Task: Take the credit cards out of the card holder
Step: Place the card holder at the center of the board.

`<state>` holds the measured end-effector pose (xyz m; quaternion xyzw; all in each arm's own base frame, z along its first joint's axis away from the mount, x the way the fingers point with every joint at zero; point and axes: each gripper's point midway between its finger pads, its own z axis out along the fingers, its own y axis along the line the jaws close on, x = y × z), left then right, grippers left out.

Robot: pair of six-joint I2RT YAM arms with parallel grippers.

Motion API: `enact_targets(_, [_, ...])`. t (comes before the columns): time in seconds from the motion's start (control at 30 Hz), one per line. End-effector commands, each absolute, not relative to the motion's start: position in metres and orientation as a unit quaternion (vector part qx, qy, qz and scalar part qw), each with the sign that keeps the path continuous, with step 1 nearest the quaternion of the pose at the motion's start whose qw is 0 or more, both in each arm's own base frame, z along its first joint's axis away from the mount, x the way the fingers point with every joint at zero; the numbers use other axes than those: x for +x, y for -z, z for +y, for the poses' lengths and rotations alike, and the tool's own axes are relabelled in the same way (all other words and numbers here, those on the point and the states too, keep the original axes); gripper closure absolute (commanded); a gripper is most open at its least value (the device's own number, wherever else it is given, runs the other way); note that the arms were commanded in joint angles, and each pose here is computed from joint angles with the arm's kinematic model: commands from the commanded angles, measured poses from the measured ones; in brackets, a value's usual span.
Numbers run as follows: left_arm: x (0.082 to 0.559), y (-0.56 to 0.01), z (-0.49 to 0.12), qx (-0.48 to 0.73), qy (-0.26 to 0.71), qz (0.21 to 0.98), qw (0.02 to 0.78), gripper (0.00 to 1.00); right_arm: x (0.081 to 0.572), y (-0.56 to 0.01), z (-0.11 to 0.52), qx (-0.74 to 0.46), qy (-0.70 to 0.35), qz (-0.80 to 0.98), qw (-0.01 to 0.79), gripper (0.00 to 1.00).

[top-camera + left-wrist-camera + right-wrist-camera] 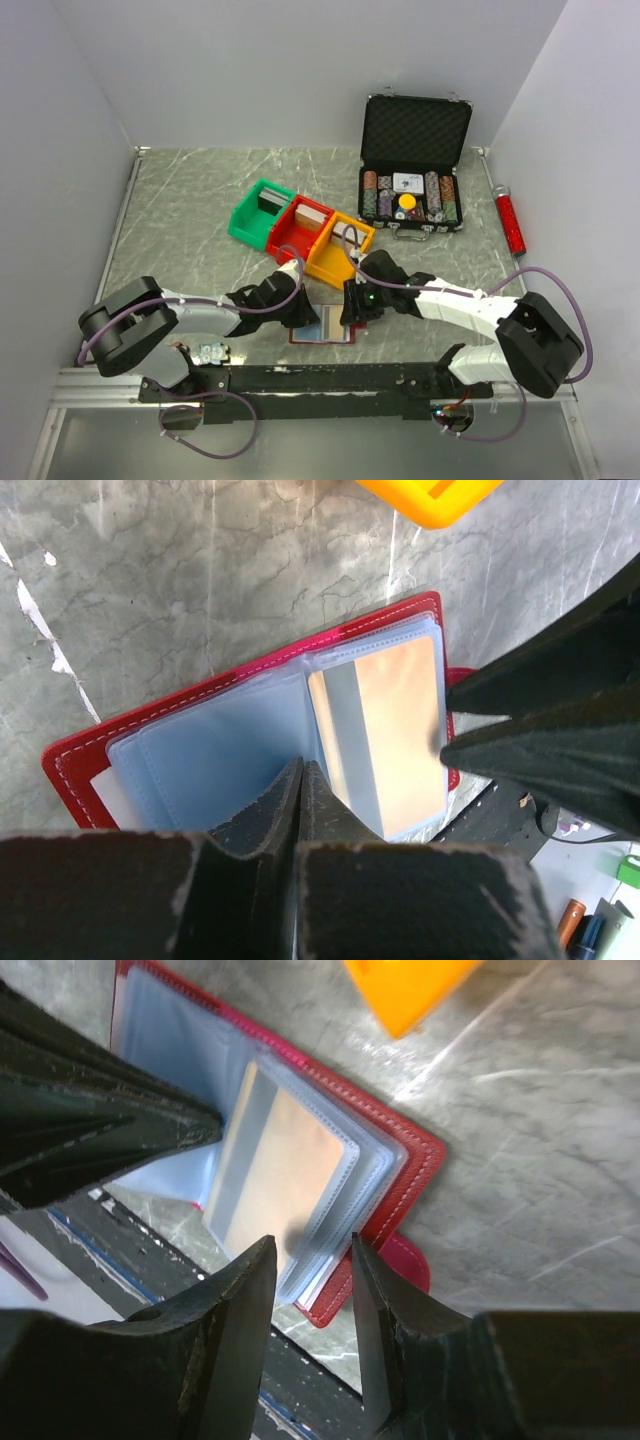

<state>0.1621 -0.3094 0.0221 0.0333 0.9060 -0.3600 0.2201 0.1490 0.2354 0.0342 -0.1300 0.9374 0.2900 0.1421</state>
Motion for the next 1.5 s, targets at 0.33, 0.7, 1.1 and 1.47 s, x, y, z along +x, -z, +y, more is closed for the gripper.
enact_targets(0.33, [0.152,0.008,-0.28,0.025,0.302,0.93,0.21,0.99,0.165,-0.031,0.224,-0.102,-0.269,0.945,0.154,0.59])
enact_targets(0.7, [0.148,0.015,-0.275,0.023,0.299,0.932,0.203,0.99,0.164,-0.028,0.219,-0.103,-0.257,0.949,0.148,0.6])
enact_targets(1.1, [0.147,0.014,-0.277,0.026,0.305,0.931,0.202,0.99,0.16,-0.029,0.231,-0.12,-0.276,0.944,0.137,0.58])
enact_targets(1.47, [0.148,0.008,-0.279,0.029,0.313,0.926,0.209,0.99,0.164,-0.061,0.248,-0.142,-0.292,0.932,0.162,0.54])
